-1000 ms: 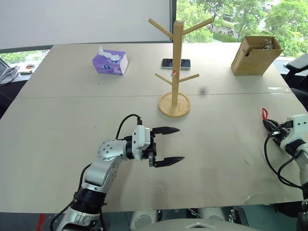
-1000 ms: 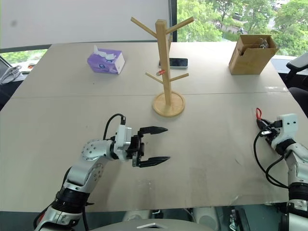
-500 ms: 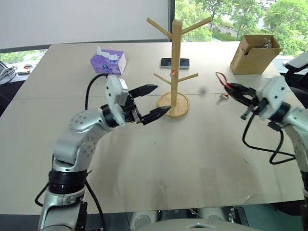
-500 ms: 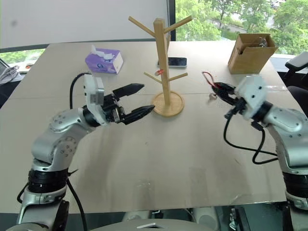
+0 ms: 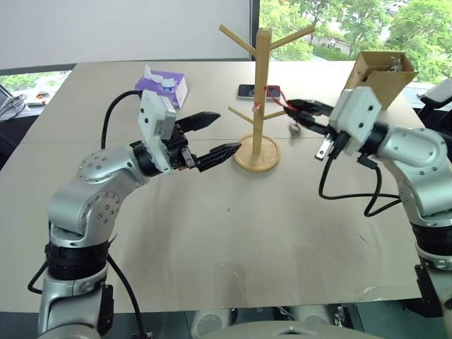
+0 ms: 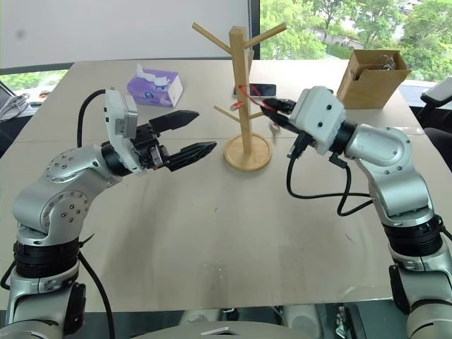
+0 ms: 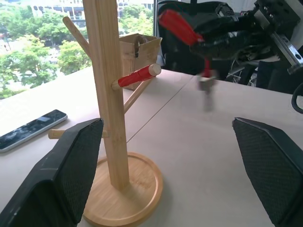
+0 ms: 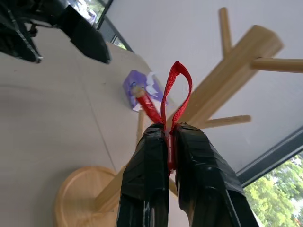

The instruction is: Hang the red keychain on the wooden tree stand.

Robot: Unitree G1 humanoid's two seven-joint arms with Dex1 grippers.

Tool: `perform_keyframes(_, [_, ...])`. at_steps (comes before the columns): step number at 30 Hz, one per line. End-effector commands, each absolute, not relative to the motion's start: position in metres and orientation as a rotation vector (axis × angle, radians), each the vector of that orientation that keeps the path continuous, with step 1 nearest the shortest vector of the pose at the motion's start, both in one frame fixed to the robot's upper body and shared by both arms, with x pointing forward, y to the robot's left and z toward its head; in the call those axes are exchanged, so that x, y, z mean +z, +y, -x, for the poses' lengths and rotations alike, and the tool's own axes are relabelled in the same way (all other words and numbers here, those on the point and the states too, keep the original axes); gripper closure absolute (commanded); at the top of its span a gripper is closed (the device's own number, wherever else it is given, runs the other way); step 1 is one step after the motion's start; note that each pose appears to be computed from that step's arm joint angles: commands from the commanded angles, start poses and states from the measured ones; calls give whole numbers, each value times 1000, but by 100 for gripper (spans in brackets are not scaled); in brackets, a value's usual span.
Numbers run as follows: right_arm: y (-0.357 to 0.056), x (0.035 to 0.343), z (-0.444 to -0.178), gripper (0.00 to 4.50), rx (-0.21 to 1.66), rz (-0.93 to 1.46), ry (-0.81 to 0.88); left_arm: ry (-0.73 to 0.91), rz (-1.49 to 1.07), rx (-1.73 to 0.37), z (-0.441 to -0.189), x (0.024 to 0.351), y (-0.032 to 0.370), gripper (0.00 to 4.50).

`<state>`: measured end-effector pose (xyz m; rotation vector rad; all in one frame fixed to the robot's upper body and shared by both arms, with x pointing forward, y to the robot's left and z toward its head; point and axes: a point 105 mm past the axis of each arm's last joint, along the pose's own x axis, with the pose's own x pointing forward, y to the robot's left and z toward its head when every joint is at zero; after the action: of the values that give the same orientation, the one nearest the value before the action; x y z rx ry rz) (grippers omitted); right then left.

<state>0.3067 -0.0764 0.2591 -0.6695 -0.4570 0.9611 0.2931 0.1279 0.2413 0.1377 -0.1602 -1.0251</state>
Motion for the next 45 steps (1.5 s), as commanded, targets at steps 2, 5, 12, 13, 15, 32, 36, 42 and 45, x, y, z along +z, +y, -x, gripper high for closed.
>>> perform_keyframes(2, [-64, 262, -303, 444, 989, 690, -506, -221, -182, -1026, -286, 252, 125, 0])
perform_keyframes(5, [-59, 260, -303, 444, 1000, 685, -512, -220, -183, -1024, -286, 252, 125, 0])
perform_keyframes(12, [-54, 259, -310, 444, 992, 668, -518, -218, -187, -1018, -285, 251, 126, 0])
perform_keyframes(13, [-54, 258, -311, 444, 991, 666, -517, -218, -186, -1017, -284, 250, 126, 0])
perform_keyframes(15, [-53, 257, -315, 444, 985, 660, -514, -218, -186, -1014, -284, 251, 127, 0])
perform_keyframes(32, [-59, 256, -334, 217, 920, 570, -507, -228, -183, -998, -285, 252, 126, 0])
perform_keyframes(36, [-77, 250, -335, 30, 879, 477, -465, -239, -174, -943, -290, 250, 128, 0])
perform_keyframes(42, [-156, 190, -352, 30, 626, 253, -235, -227, -179, -528, -329, 213, 159, 0])
perform_keyframes(45, [-192, 161, -361, 30, 463, 137, -171, -227, -165, -367, -341, 197, 174, 0])
